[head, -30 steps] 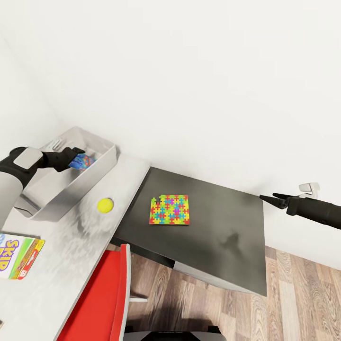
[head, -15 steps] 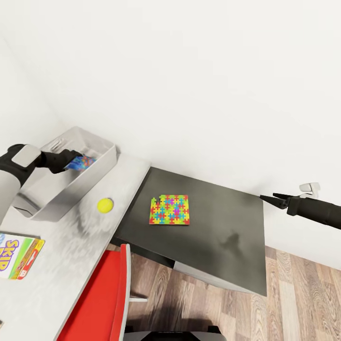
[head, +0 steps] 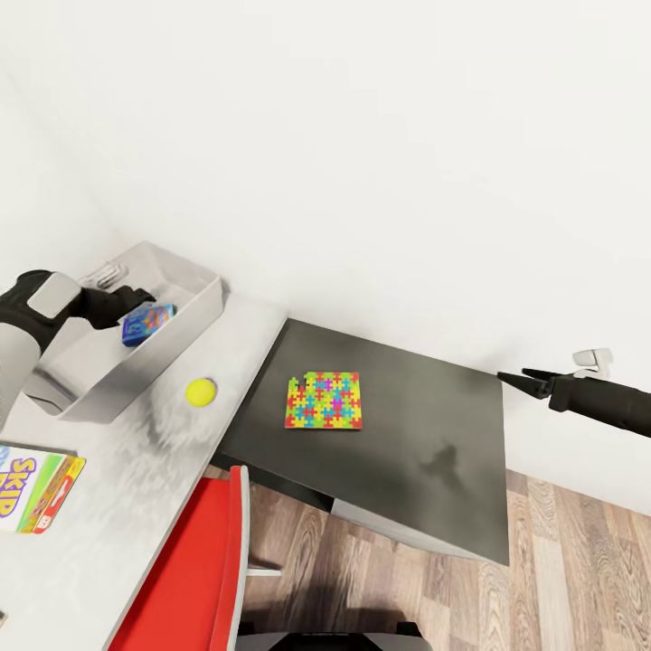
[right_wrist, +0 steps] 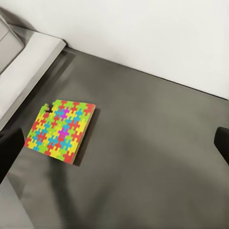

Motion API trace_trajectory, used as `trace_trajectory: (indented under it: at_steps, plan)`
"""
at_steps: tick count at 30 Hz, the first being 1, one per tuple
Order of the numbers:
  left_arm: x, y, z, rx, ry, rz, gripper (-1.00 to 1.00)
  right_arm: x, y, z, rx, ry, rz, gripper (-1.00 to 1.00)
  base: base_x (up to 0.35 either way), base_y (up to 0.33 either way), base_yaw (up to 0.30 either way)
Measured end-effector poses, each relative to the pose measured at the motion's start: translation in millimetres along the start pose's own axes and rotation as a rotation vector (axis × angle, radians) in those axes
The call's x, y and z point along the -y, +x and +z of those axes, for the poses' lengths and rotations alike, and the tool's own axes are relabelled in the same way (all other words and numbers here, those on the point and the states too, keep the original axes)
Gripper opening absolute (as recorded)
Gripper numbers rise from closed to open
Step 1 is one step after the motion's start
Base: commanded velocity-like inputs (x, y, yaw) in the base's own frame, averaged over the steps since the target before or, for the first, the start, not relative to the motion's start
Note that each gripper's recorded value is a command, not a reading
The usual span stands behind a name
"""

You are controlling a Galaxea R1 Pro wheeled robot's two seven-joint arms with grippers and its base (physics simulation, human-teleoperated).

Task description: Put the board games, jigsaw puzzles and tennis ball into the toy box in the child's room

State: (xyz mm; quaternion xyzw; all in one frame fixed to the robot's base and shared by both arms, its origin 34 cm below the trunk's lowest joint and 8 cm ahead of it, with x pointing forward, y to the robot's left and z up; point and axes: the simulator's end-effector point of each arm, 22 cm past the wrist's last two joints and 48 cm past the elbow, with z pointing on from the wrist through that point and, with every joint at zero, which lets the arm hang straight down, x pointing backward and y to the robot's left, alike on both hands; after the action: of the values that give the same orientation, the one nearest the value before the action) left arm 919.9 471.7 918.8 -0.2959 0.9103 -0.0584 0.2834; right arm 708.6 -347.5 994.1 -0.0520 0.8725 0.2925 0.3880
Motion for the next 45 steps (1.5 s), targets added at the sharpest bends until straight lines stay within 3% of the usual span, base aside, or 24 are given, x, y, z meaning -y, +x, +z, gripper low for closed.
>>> trace_trajectory:
  at_steps: [3,8,9,11,13,18,19,20,22,24,25,26,28,29,30,32,33,34,35,36,37,45]
  plan:
    - [29.6,-9.7,-12.7,-0.003,0.078,0.036,1.0,-0.4,0.5,0.7,-0.001,-0.001,-0.002,1.0,0.0,0.0,0.0]
    - [95.2,-23.2,-50.9,0.021,0.242,0.131,1.0,1.0,-1.2,1.3,0.008,0.006,-0.025,1.0,0.0,0.0,0.0]
    - [119.1,-23.2,-68.2,0.026,0.315,0.149,1.0,1.3,-3.6,1.2,0.019,0.007,-0.051,1.0,0.0,0.0,0.0]
    - [143.4,-24.0,-90.7,0.041,0.394,0.173,1.0,1.5,-6.6,1.0,0.033,0.009,-0.083,1.0,0.0,0.0,0.0]
    - [182.0,-27.1,-142.3,0.103,0.548,0.204,1.0,1.7,-10.6,0.1,0.051,0.011,-0.122,1.0,0.0,0.0,0.0]
    - [208.0,-21.1,-190.3,0.148,0.682,0.21,1.0,1.7,-12.5,0.2,0.059,0.011,-0.143,1.0,0.0,0.0,0.0]
    - [218.6,-14.9,-207.7,0.147,0.739,0.2,1.0,1.3,-12.8,0.1,0.061,0.01,-0.147,1.0,0.0,0.0,0.0]
    - [234.4,-1.1,-232.2,0.126,0.82,0.178,1.0,0.9,-12.7,-0.3,0.061,0.007,-0.143,1.0,0.0,0.0,0.0]
    - [250.3,23.3,-251.7,0.072,0.883,0.161,1.0,1.4,-12.7,-1.1,0.061,0.007,-0.138,1.0,0.0,0.0,-0.003]
    - [264.2,48.8,-258.6,0.012,0.913,0.16,1.0,2.2,-12.8,-1.9,0.06,0.009,-0.133,1.0,0.0,0.0,-0.037]
    - [279.3,76.3,-262.4,-0.051,0.932,0.164,1.0,3.6,-13.2,-3.5,0.06,0.013,-0.128,1.0,0.0,0.0,-0.046]
    - [295.8,106.6,-263.0,-0.114,0.94,0.177,1.0,6.2,-14.7,-6.2,0.065,0.02,-0.122,1.0,0.0,0.0,-0.037]
    - [314.1,140.2,-262.8,-0.177,0.946,0.193,1.0,10.2,-17.1,-10.5,0.075,0.03,-0.114,1.0,0.0,0.0,-0.033]
    - [332.4,184.3,-255.7,-0.253,0.914,0.183,1.0,15.0,-19.9,-15.9,0.088,0.044,-0.107,1.0,0.0,0.0,-0.041]
    - [354.0,228.9,-260.6,-0.328,0.922,0.231,1.0,16.2,-20.6,-17.2,0.091,0.047,-0.106,1.0,0.0,0.0,-0.038]
    - [361.3,247.0,-258.6,-0.355,0.888,0.224,1.0,19.3,-22.4,-20.6,0.097,0.057,-0.107,1.0,0.0,0.0,-0.022]
    - [368.2,270.7,-257.2,-0.386,0.845,0.246,1.0,20.4,-22.8,-21.8,0.098,0.06,-0.107,1.0,0.0,0.0,-0.045]
    - [371.5,321.7,-245.7,-0.471,0.705,0.16,1.0,40.3,-13.1,-43.4,0.097,0.116,-0.086,1.0,0.0,0.0,-0.075]
    - [373.4,386.5,-250.4,-0.536,0.646,0.247,1.0,46.8,-11.8,-53.5,0.097,0.136,-0.08,1.0,0.0,0.0,-0.083]
    - [369.8,384.0,-245.3,-0.533,0.626,0.207,1.0,48.2,-12.1,-55.9,0.096,0.14,-0.08,1.0,0.0,0.0,-0.118]
    - [354.8,417.5,-233.2,-0.552,0.542,0.154,1.0,53.5,-12.9,-65.2,0.092,0.159,-0.086,1.0,0.0,0.0,-0.12]
    - [351.5,425.2,-236.1,-0.555,0.53,0.15,1.0,50.0,-17.5,-68.7,0.102,0.157,-0.095,1.0,-0.103,-0.073,-0.121]
